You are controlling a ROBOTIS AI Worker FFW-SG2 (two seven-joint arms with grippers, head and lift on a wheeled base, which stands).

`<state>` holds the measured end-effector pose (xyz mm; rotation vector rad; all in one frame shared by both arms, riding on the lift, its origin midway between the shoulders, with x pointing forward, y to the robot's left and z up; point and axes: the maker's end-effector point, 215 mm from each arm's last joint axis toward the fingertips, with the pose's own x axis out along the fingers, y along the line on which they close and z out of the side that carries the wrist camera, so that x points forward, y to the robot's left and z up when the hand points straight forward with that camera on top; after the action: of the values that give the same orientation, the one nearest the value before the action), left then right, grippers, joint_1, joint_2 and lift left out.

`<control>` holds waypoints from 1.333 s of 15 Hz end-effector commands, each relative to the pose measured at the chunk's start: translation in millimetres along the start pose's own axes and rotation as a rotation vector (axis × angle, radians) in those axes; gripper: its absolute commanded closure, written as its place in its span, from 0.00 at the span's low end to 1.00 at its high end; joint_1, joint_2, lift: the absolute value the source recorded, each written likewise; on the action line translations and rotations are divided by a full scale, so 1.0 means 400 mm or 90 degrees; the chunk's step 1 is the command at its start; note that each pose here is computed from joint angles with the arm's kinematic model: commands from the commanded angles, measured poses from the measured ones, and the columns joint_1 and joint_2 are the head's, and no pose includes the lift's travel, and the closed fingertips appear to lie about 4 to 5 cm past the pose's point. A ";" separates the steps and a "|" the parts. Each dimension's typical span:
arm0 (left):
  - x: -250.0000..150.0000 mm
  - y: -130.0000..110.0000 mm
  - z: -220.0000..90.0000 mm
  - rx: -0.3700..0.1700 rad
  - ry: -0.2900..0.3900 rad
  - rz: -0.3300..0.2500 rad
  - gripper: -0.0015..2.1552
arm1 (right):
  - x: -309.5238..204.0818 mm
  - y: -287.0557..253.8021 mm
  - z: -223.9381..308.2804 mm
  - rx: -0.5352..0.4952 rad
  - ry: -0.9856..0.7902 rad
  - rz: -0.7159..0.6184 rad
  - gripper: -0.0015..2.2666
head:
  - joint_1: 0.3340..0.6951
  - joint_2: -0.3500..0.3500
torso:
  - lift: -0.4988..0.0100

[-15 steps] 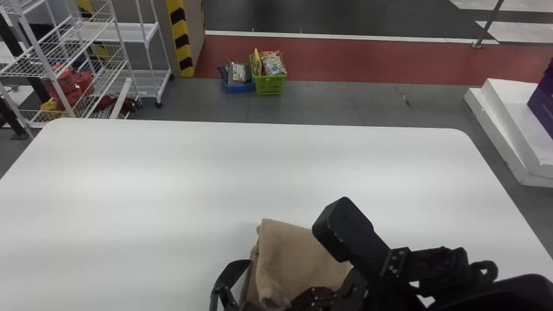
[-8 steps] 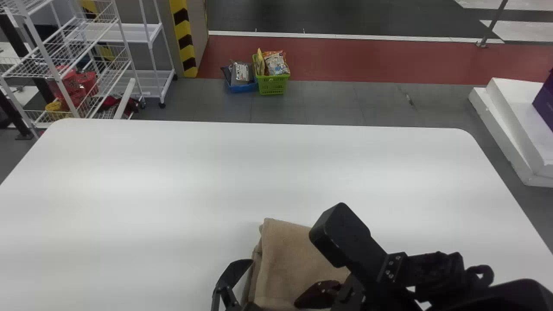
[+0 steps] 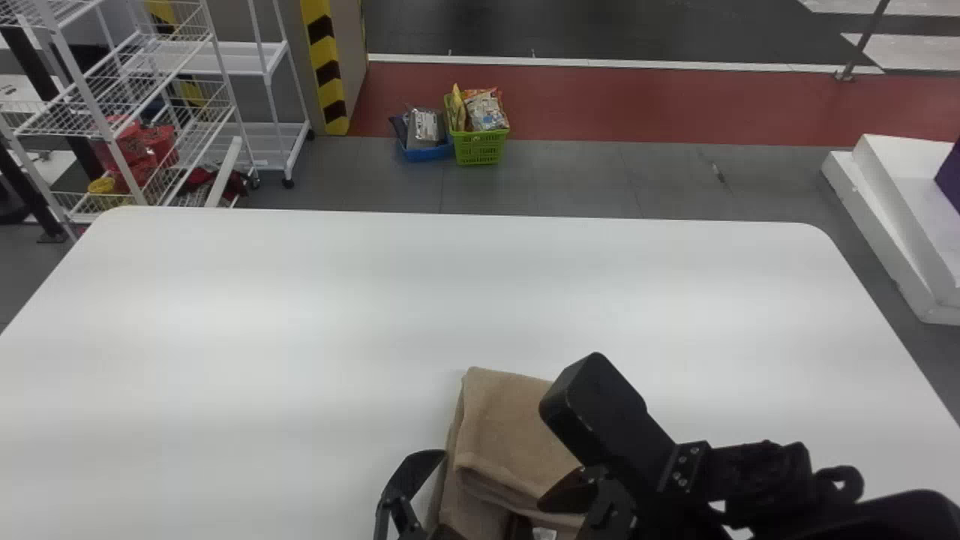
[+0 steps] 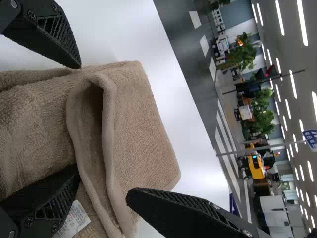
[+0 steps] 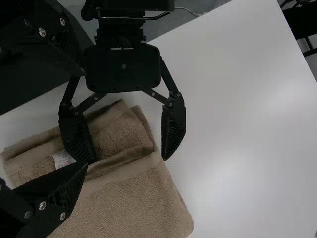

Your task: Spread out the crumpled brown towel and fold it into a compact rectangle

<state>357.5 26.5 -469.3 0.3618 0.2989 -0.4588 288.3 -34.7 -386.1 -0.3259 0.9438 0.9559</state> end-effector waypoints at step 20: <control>-0.001 -0.001 -0.003 0.003 0.000 -0.001 0.04 | 0.101 -0.146 0.033 0.011 0.055 -0.047 0.23 | 1.00 0.45 | 0.73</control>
<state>356.9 26.7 -470.8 0.3645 0.3003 -0.4594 351.1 -42.4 -417.4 -0.3896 1.0016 0.8649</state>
